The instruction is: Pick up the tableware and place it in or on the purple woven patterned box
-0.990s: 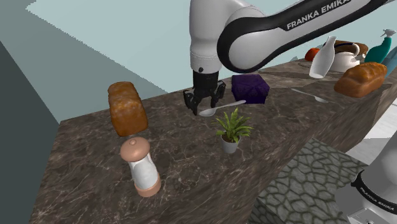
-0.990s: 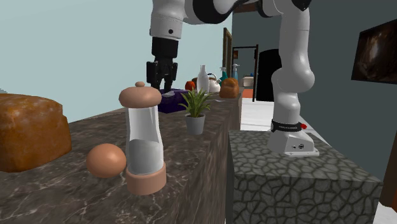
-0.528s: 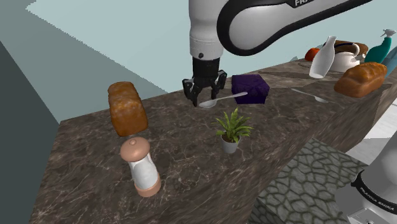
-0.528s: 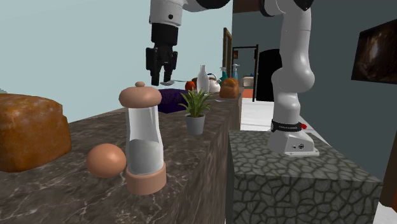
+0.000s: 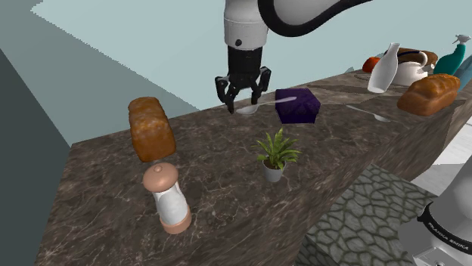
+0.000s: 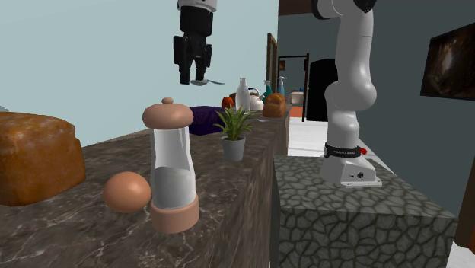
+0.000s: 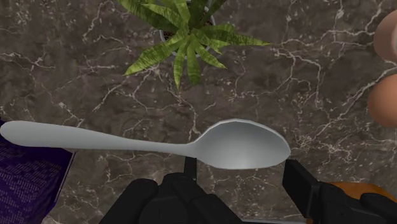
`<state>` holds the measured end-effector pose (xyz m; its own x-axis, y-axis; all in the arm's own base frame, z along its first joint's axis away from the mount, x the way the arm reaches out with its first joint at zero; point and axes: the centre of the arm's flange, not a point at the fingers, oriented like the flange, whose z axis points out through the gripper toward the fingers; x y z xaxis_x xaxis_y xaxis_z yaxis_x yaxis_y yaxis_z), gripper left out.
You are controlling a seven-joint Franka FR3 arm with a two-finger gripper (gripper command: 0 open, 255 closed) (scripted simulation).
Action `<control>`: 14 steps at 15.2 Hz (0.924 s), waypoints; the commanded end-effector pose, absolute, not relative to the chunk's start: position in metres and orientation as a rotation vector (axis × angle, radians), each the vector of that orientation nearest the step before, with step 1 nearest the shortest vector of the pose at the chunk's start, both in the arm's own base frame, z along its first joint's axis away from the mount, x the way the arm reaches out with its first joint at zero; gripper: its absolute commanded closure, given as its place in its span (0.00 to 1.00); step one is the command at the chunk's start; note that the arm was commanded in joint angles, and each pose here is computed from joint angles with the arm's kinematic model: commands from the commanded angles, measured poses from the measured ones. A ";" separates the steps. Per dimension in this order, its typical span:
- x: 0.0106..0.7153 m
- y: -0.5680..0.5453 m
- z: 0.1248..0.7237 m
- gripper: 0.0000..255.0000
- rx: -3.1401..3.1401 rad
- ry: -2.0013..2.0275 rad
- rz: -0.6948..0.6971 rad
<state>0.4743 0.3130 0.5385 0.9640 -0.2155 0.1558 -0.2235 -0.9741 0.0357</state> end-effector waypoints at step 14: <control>0.533 0.179 0.558 1.00 3.060 -0.342 0.233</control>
<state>0.5253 0.1928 0.5576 0.9638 -0.2169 0.1553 -0.2248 -0.9738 0.0355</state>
